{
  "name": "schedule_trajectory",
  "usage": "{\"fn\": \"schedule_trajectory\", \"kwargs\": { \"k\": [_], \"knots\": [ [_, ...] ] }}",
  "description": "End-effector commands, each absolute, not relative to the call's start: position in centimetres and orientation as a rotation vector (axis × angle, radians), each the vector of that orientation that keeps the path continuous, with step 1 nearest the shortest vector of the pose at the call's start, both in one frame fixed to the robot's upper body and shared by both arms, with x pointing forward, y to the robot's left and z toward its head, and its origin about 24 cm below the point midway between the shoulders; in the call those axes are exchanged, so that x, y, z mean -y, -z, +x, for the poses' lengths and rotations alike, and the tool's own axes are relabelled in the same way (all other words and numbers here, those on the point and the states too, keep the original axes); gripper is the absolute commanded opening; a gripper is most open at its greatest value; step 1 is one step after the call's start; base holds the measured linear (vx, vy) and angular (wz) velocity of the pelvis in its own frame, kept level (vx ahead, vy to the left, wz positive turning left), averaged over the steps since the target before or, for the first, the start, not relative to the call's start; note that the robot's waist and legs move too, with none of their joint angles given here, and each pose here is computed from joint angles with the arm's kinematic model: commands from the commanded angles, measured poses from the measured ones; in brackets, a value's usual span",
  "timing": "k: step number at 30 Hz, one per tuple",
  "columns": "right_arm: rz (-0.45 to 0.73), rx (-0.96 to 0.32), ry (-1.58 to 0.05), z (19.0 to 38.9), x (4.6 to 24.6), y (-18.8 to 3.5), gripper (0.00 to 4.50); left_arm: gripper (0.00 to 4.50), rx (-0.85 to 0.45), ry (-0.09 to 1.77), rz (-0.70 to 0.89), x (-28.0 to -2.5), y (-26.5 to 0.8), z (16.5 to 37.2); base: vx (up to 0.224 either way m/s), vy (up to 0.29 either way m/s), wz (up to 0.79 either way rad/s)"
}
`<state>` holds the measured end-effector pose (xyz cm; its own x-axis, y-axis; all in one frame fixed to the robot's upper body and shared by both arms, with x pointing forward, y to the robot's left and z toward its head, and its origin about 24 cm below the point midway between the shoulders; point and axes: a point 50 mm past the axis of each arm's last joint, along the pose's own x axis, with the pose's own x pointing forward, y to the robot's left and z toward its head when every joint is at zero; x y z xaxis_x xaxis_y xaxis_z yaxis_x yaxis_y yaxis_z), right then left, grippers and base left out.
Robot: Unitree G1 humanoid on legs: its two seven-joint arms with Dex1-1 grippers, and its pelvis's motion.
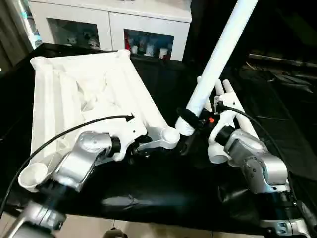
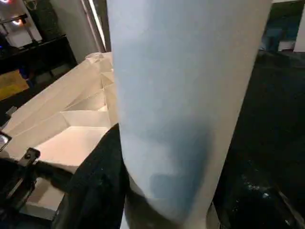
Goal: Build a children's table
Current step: Insert table leg to table base
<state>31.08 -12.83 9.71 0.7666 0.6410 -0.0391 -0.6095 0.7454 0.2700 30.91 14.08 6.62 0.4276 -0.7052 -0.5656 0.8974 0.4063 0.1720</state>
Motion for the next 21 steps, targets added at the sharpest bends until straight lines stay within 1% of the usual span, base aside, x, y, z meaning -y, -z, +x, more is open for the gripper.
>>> {"fn": "schedule_trajectory", "kwargs": {
  "k": [1,6,11,12,16,17,20,21],
  "knots": [
    [0.215,-0.123,-0.677,30.98,13.18,-10.18,1.93,2.51,-0.44,1.052,0.516,-14.01,-7.09,31.32,0.0,0.0,0.0],
    [0.214,-0.125,-0.676,30.88,13.2,-10.08,1.93,2.52,-0.463,1.058,0.52,-14.28,-7.13,31.49,0.0,0.0,0.0],
    [0.215,-0.128,-0.674,30.86,13.2,-9.99,1.93,2.52,-0.488,1.074,0.486,-14.57,-7.15,31.35,0.0,0.0,0.0],
    [0.215,-0.128,-0.674,30.86,13.2,-9.98,1.93,2.23,-0.49,1.076,0.482,-14.6,-7.18,31.33,0.0,0.0,0.0],
    [0.217,-0.131,-0.674,30.82,13.2,-9.96,1.93,2.1,-0.496,1.082,0.448,-14.69,-7.41,31.34,0.0,0.0,0.0],
    [0.218,-0.133,-0.674,30.81,13.2,-9.94,1.93,1.79,-0.498,1.085,0.442,-14.68,-7.45,31.33,0.0,0.0,0.0],
    [0.217,-0.136,-0.675,30.73,13.18,-9.85,1.93,1.61,-0.499,1.093,0.43,-14.61,-7.55,31.3,0.0,0.0,0.0],
    [0.217,-0.137,-0.675,30.69,13.18,-9.83,1.93,1.48,-0.5,1.096,0.423,-14.57,-7.61,31.29,0.0,0.0,0.0]
  ]
}}
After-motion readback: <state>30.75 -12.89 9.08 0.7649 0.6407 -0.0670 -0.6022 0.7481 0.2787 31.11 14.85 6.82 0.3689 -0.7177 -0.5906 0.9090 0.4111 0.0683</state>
